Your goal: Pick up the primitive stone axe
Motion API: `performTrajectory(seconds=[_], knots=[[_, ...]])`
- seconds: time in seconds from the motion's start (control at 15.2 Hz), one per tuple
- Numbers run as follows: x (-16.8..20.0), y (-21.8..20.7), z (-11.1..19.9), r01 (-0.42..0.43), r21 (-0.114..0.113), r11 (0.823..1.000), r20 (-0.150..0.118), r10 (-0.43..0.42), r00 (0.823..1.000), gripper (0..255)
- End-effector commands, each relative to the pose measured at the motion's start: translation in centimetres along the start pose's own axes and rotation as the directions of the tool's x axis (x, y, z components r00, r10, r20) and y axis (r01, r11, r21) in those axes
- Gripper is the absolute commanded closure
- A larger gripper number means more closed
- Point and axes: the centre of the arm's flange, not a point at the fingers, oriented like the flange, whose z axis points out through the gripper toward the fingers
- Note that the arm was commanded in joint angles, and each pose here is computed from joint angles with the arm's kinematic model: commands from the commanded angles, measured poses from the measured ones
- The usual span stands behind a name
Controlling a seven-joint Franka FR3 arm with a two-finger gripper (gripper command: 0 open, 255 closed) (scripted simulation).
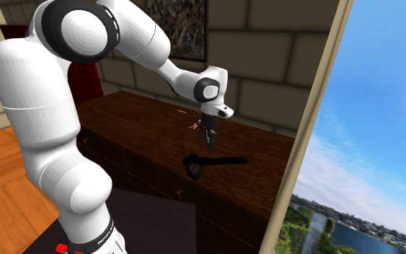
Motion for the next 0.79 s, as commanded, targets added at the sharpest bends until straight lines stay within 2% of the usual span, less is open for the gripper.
performTrajectory(seconds=[0.0, 0.13, 0.73], knots=[[2.1, 1.2, 1.5, -0.073, 0.016, 0.997, 0.006, 0.073, 0.997, 0], [3.8, 2.1, 2.6, -0.129, 0.027, 0.991, 0.012, 0.129, 0.992, 0], [4.4, 1.8, 6.6, -0.129, 0.027, 0.991, 0.012, 0.129, 0.992, 0]])
